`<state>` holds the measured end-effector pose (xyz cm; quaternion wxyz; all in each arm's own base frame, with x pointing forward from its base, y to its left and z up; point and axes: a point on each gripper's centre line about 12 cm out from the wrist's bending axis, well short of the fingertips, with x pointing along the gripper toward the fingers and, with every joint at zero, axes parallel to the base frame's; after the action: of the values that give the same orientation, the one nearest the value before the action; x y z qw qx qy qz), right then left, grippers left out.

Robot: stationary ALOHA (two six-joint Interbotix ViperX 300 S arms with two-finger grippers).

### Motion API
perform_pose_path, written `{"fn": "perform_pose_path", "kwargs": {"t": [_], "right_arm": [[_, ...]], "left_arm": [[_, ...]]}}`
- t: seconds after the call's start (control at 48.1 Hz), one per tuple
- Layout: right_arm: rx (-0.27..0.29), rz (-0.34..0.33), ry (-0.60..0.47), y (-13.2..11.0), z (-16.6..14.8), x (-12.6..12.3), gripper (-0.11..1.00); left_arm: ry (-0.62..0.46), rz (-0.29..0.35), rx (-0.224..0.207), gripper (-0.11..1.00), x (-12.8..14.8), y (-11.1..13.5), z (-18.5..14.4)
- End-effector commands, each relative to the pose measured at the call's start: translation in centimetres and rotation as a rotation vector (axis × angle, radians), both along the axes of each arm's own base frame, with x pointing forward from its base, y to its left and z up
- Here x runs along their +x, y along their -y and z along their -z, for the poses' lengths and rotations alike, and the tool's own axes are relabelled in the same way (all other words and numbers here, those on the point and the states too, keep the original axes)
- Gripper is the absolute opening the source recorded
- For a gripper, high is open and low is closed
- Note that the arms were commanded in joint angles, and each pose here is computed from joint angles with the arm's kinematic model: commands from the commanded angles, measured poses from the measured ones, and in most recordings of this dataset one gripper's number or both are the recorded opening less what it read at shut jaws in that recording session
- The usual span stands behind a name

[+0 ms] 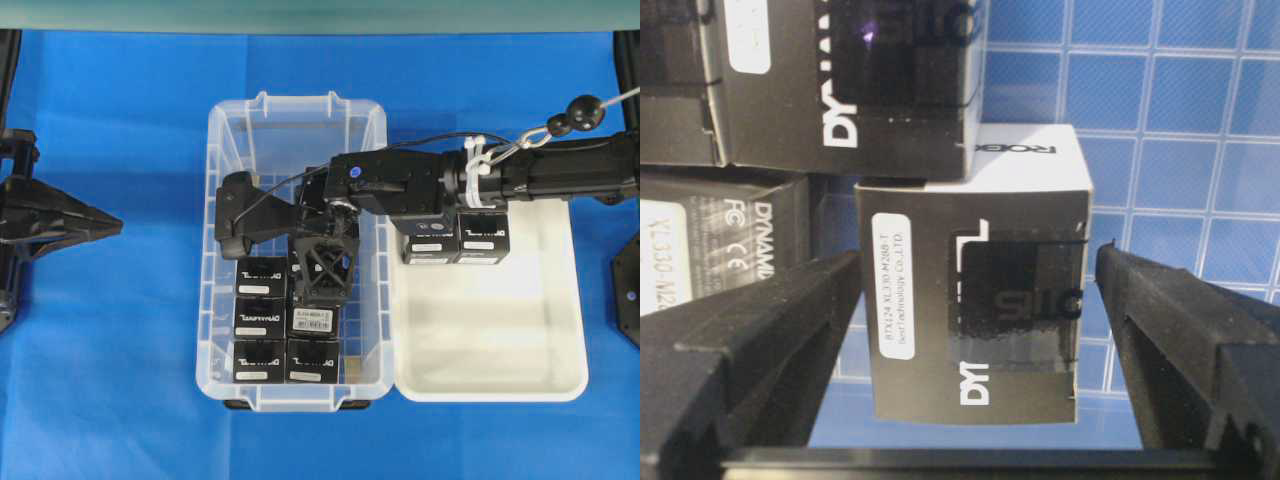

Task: Pick the box from inside the plastic case
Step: 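Lift the black box out of the case and carry it right to the tray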

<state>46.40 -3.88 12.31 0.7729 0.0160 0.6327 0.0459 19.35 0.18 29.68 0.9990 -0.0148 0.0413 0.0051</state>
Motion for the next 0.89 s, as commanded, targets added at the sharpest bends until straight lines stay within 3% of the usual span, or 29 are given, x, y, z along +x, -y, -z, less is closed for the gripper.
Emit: {"fn": "perform_pose_path", "kwargs": {"t": [0.0,0.146,0.312,0.437,0.603,0.874], "right_arm": [[-0.001,-0.004,0.012,-0.1,-0.2,0.2,0.99],[-0.011,-0.012,0.023,0.0,-0.5,0.4,0.93],[-0.059,-0.036,0.057,0.9,-2.5,0.9,0.59],[-0.067,-0.008,0.107,1.9,-5.8,1.0,0.59],[-0.065,0.024,0.149,2.8,-12.6,0.0,0.59],[-0.056,0.049,0.217,1.3,-24.3,-5.5,0.59]], "left_arm": [[0.023,-0.001,0.003,-0.05,0.2,0.0,-1.0],[0.025,-0.001,0.003,-0.05,0.2,0.0,-1.1],[0.025,-0.001,0.003,-0.05,0.3,0.0,-1.1],[0.028,-0.001,0.003,-0.05,0.2,0.0,-1.1],[0.029,-0.001,0.003,-0.05,0.2,0.0,-1.2],[0.028,-0.001,0.003,-0.05,0.2,0.0,-1.2]]}}
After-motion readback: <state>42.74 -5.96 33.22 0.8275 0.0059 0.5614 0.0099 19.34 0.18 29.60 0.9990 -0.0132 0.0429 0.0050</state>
